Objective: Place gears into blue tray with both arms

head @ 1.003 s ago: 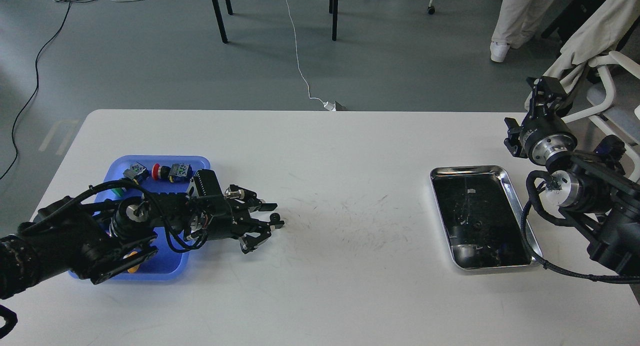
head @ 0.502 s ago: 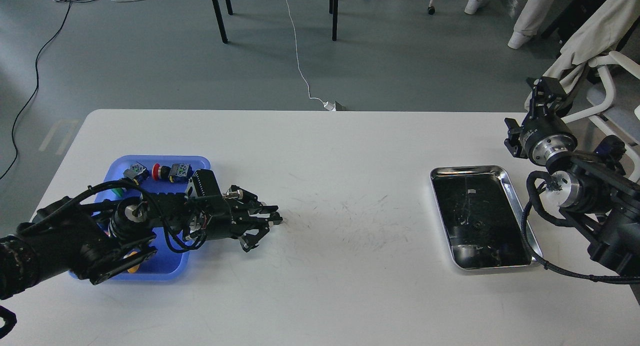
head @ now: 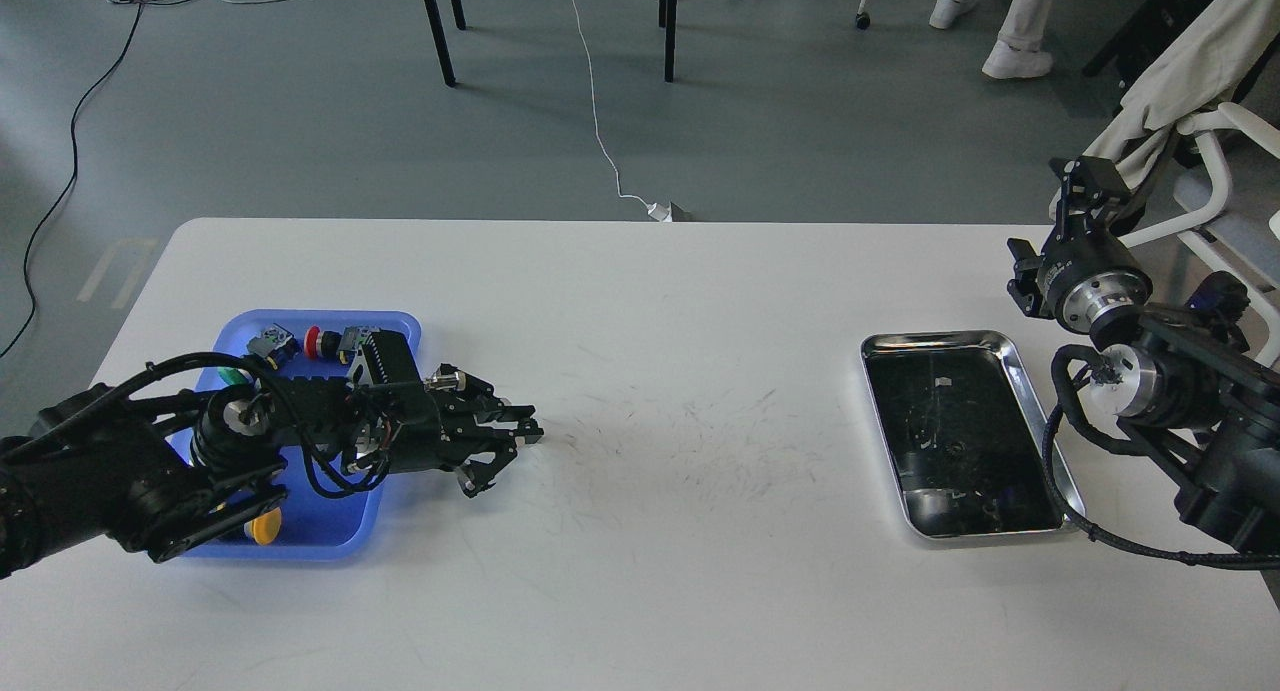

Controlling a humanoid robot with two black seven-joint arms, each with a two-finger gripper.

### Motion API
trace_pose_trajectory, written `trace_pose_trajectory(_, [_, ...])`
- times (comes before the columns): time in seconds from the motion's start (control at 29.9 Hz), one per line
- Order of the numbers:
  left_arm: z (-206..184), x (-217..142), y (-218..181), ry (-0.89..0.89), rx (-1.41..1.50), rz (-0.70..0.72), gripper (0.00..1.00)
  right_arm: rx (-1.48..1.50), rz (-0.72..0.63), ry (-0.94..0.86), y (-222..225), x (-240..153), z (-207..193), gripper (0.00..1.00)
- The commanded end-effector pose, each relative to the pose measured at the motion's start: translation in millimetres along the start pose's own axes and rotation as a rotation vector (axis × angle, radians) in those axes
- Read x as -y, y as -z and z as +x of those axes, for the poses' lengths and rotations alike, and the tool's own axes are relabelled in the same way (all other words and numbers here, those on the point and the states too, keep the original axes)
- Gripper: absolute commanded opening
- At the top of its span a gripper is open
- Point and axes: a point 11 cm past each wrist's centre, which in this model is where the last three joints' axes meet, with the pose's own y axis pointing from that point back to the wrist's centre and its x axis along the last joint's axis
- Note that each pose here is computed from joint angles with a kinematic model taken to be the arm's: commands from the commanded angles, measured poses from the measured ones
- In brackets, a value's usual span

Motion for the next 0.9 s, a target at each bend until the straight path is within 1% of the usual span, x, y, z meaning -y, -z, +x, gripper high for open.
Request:
trace_pose_trajectory(0.0, [14, -16, 12, -0.011, 0.021, 0.016, 0.08, -0.001, 0.000, 0.000, 0, 0, 0, 0.99])
trace_pose_trajectory(0.17, [28, -39, 38, 0.004, 0.045, 0.080, 0.08, 0.000, 0.000, 0.002, 0, 0, -1, 0.99])
trace_pose_trajectory(0.37, [9, -63, 55, 0.050, 0.021, 0.144, 0.08, 0.000, 0.005, 0.005, 3, 1, -2, 0.99])
trace_pose_trajectory(0.54, [-12, -106, 77, 0.105, 0.005, 0.238, 0.08, 0.000, 0.004, 0.005, 3, 1, -2, 0.99])
trace_pose_trajectory(0.6, [-18, -116, 80, 0.120, -0.001, 0.255, 0.08, 0.000, 0.004, 0.007, 3, 0, -2, 0.99])
trace_pose_trajectory(0.7, [-41, -130, 75, 0.153, -0.028, 0.268, 0.08, 0.001, 0.005, 0.010, 3, 1, -3, 0.99])
trace_pose_trajectory(0.87, [-61, -133, 65, 0.168, -0.055, 0.261, 0.08, 0.001, 0.004, 0.009, 3, 0, -3, 0.99])
